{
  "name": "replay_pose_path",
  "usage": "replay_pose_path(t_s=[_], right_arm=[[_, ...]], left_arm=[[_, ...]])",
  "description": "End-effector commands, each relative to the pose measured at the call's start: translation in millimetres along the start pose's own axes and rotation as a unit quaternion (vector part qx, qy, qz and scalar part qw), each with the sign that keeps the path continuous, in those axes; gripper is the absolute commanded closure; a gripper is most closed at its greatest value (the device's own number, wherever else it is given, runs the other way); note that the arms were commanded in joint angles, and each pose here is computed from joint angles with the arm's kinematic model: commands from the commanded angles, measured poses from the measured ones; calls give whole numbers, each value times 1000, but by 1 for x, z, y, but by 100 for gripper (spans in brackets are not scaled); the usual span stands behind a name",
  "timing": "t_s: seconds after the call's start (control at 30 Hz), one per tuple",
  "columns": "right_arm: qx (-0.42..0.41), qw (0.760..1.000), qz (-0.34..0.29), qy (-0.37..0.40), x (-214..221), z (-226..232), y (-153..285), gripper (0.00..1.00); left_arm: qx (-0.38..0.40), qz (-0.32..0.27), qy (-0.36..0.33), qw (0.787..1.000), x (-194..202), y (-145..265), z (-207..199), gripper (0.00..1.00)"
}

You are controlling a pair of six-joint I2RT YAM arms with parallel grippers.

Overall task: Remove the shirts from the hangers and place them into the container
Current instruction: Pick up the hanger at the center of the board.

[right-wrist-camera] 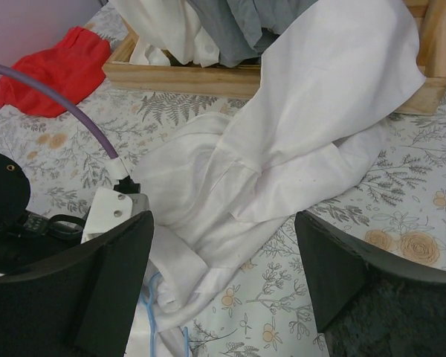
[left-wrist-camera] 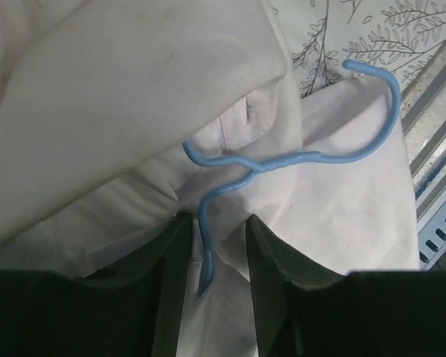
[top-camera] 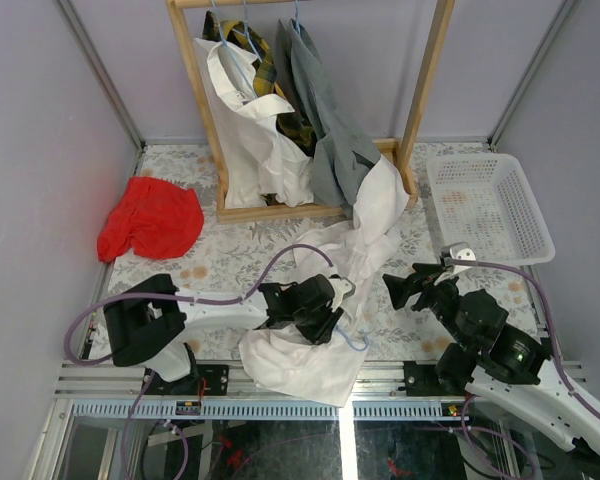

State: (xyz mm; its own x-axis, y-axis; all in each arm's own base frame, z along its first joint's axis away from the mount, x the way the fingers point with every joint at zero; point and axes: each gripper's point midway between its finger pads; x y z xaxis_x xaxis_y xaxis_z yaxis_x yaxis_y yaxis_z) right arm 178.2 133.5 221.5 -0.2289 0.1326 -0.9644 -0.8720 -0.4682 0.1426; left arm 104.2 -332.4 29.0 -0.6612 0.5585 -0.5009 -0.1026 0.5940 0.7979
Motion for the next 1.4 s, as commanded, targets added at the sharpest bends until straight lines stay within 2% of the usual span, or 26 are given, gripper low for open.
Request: replay_pose_path(t_s=[0.0, 0.1, 0.13, 0.2, 0.23, 0.33, 0.47, 0.57, 0.63, 0.67, 0.7, 0.77, 0.9, 1.07, 1.17, 1.3, 1.37], right_arm=[[-1, 1000, 5, -26, 3, 3, 0, 16], [-3, 999, 15, -28, 6, 5, -2, 16], [-4, 999, 17, -30, 7, 6, -4, 16], [-1, 999, 21, -28, 9, 7, -6, 16], [-1, 999, 23, -26, 10, 7, -8, 16], [-3, 999, 31, -8, 12, 8, -11, 16], [-11, 998, 35, 44, 9, 9, -14, 14], [-76, 989, 38, 119, 6, 28, -17, 15], [-164, 965, 42, 200, 5, 54, -15, 17], [-204, 943, 33, 260, 1, 64, -14, 17], [-235, 928, 34, 288, 0, 73, -12, 17], [-264, 888, 15, 377, -6, 79, -16, 15], [-283, 842, -25, 459, -29, 92, -27, 8], [-332, 811, -28, 480, -30, 113, -32, 4], [-400, 790, -3, 465, -12, 133, -31, 5], [-482, 761, 56, 431, 20, 153, -28, 14], [-478, 765, 58, 428, 29, 153, -36, 24]], left_arm=[[4, -19, 8, 1000, -14, -7, -2, 65], [-12, -2, -3, 1000, -10, -9, 4, 62], [-8, 8, -14, 1000, -7, -9, 3, 67], [-3, 26, -29, 999, -2, -8, 2, 94], [0, 31, -39, 999, 0, -6, 2, 99], [19, 11, -67, 998, -9, 14, -7, 100], [46, -73, -120, 989, -44, 75, -28, 100], [61, -90, -159, 981, -52, 120, -37, 100], [75, -94, -177, 977, -55, 142, -41, 100], [77, -86, -180, 977, -55, 154, -41, 100], [85, -78, -185, 976, -52, 162, -43, 100], [102, -67, -194, 974, -49, 175, -49, 100], [111, -55, -200, 972, -47, 188, -54, 100], [109, -63, -201, 971, -53, 197, -57, 100], [114, -77, -209, 968, -61, 205, -62, 100], [110, -87, -218, 966, -69, 212, -64, 100], [114, -90, -221, 964, -70, 216, -66, 100]])
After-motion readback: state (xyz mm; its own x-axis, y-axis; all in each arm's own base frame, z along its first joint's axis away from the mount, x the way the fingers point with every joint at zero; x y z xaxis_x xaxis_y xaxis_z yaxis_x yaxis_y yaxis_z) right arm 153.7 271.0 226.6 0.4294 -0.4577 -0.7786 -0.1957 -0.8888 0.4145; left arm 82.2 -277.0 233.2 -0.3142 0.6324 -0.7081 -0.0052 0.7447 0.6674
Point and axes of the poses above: each gripper's point midway between its finger pads, its own y axis back along the fingers, its own z axis along the line the jaws close on, x = y × z
